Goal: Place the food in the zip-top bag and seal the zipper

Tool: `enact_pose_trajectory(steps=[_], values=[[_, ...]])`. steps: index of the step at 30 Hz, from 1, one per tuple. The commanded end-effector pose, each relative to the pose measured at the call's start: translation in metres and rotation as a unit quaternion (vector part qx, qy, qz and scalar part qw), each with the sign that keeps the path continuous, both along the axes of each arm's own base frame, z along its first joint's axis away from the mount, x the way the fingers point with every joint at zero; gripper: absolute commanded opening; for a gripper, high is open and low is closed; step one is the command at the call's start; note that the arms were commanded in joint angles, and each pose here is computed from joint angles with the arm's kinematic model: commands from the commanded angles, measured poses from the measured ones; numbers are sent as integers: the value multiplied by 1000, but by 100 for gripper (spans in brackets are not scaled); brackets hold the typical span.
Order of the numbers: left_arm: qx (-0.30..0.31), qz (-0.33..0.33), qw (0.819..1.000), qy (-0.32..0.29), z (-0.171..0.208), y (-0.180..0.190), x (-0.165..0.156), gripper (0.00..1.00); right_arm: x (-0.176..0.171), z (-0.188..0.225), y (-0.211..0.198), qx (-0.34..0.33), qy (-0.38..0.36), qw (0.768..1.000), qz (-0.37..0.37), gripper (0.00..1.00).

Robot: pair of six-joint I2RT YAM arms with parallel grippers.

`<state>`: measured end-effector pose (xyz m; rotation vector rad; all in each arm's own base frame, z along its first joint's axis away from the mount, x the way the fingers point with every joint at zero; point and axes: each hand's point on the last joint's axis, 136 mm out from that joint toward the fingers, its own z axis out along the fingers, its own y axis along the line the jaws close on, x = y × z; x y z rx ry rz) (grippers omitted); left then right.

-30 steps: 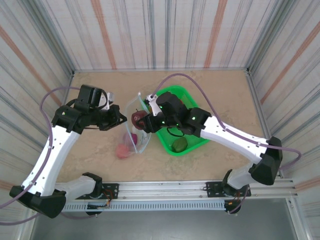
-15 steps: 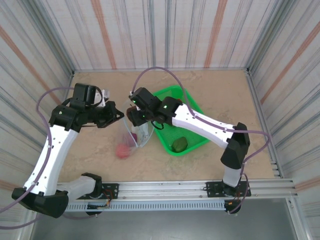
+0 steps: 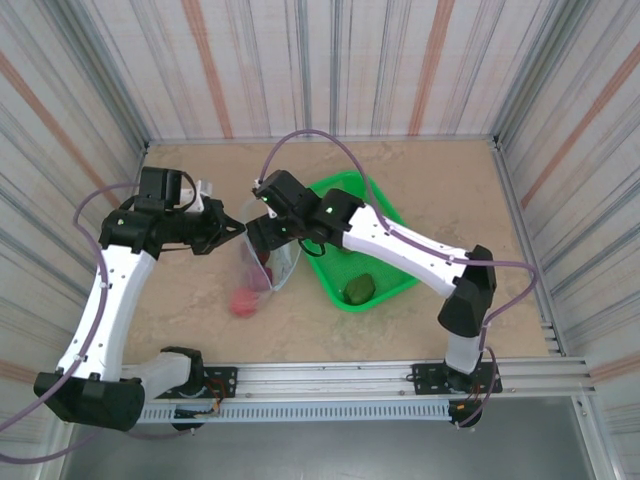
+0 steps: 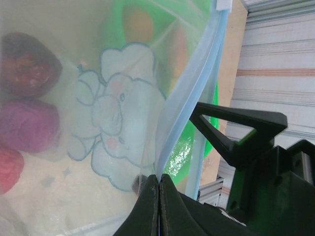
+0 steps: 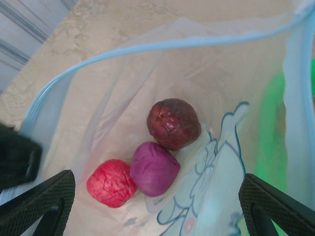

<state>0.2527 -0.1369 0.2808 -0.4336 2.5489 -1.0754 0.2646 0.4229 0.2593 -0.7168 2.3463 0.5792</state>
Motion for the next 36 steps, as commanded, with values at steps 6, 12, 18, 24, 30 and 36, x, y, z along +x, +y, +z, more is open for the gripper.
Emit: enact_pose_trajectory(steps=[6, 12, 18, 24, 30, 36], values=[[-9, 3, 1000, 3, 0, 0, 0, 0, -9, 44, -27, 54, -23, 998, -2, 83], [4, 21, 1000, -16, 6, 7, -2, 0, 4, 62, -70, 97, -57, 992, -57, 79], [25, 26, 999, -32, 15, 14, -6, 0, 18, 44, -124, 56, -33, 992, -108, 82], [36, 24, 998, -41, 15, 17, -10, 0, 12, 3, -161, 26, 10, 990, -137, 83], [43, 22, 998, -45, 11, 20, -15, 0, -5, -50, -183, -40, 64, 987, -141, 85], [49, 20, 997, -50, 12, 21, -17, 0, -9, -97, -197, -93, 101, 978, -156, 85]])
